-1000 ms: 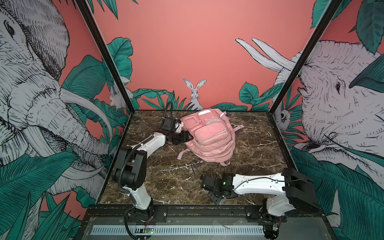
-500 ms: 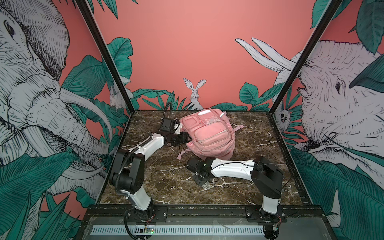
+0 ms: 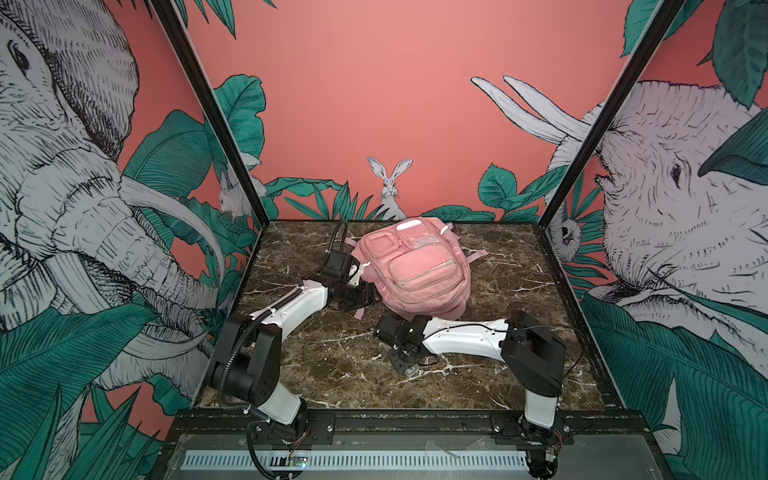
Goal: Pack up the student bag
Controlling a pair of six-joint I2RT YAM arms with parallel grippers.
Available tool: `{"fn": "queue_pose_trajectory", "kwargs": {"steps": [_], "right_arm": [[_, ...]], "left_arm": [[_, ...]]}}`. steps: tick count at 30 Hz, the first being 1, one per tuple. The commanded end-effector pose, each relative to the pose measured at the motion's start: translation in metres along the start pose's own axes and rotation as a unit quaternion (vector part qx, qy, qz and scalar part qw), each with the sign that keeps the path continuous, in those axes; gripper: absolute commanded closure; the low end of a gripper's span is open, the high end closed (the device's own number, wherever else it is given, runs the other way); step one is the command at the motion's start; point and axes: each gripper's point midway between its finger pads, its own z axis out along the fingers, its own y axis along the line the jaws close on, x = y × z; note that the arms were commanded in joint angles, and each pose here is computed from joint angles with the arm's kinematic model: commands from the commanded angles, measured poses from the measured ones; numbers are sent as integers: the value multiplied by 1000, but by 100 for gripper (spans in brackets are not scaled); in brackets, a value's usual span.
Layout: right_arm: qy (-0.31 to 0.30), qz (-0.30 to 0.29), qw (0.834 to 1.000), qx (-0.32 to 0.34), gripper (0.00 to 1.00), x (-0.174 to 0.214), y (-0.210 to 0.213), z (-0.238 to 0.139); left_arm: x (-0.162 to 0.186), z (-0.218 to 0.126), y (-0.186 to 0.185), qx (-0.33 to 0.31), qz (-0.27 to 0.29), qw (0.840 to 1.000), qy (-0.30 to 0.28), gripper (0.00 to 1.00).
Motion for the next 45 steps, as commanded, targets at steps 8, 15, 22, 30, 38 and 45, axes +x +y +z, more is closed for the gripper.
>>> {"fn": "queue_pose_trajectory", "kwargs": {"steps": [8,15,22,30,38,45], "right_arm": [[-40,10,999,-17,38,14,-15,-31],[-62,19,996,-62,37,21,-10,-30],[-118,71,985,-103,37,16,-30,-48],[-123,91,984,-96,36,24,-51,-53],[-125,99,980,-119,37,26,-46,-44],[-137,110,978,-108,37,35,-60,-52]], "left_arm": [[50,8,-13,-19,-14,999,46,24],[79,13,-22,-27,-17,996,81,23],[109,28,-30,-35,-21,992,116,23],[131,39,-32,-45,-22,988,145,23],[144,50,-27,-58,-42,983,166,23],[140,70,-25,-63,-57,982,171,23]]}}
